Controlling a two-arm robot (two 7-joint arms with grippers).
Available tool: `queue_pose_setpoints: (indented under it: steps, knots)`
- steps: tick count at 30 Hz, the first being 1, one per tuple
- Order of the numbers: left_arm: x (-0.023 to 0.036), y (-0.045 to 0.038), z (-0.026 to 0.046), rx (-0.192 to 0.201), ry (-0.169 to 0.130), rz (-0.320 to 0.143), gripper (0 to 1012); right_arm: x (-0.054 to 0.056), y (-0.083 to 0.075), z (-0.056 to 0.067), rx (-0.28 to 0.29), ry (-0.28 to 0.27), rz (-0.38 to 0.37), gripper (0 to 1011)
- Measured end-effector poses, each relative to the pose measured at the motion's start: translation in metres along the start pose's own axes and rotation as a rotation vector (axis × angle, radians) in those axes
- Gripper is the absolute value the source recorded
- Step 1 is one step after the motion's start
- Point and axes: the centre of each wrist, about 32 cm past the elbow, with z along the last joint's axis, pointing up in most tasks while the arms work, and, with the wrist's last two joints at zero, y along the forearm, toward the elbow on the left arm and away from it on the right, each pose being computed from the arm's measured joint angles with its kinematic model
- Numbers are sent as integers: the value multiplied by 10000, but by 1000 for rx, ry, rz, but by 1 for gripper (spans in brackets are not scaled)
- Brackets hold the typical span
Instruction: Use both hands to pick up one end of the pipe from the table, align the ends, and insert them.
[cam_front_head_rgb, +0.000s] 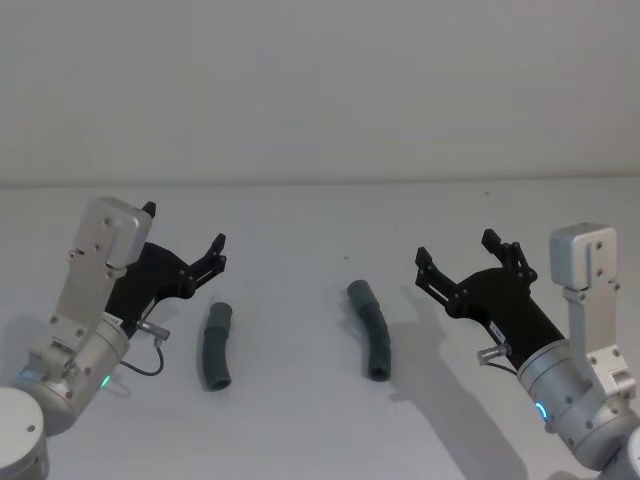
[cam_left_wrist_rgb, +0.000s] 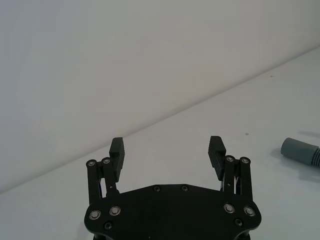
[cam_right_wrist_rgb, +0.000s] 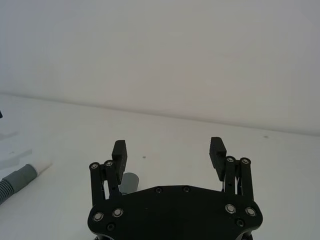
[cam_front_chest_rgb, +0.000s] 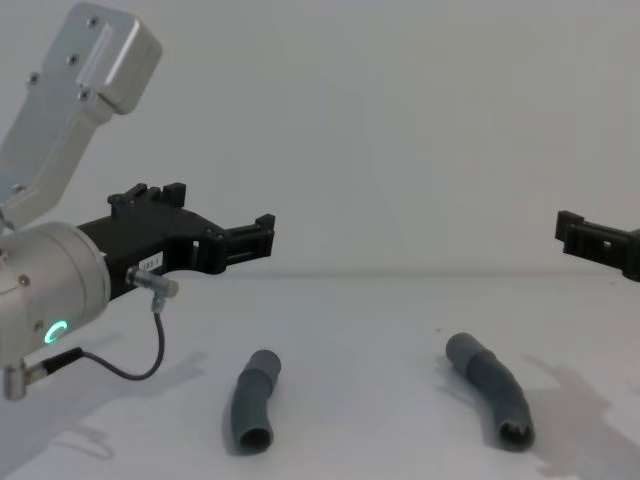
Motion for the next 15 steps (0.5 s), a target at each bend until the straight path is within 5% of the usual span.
queue_pose_setpoints:
  steps: [15]
  knots:
    - [0,0,0,0,0,0,1001,0,0,0,0,0,0,1004]
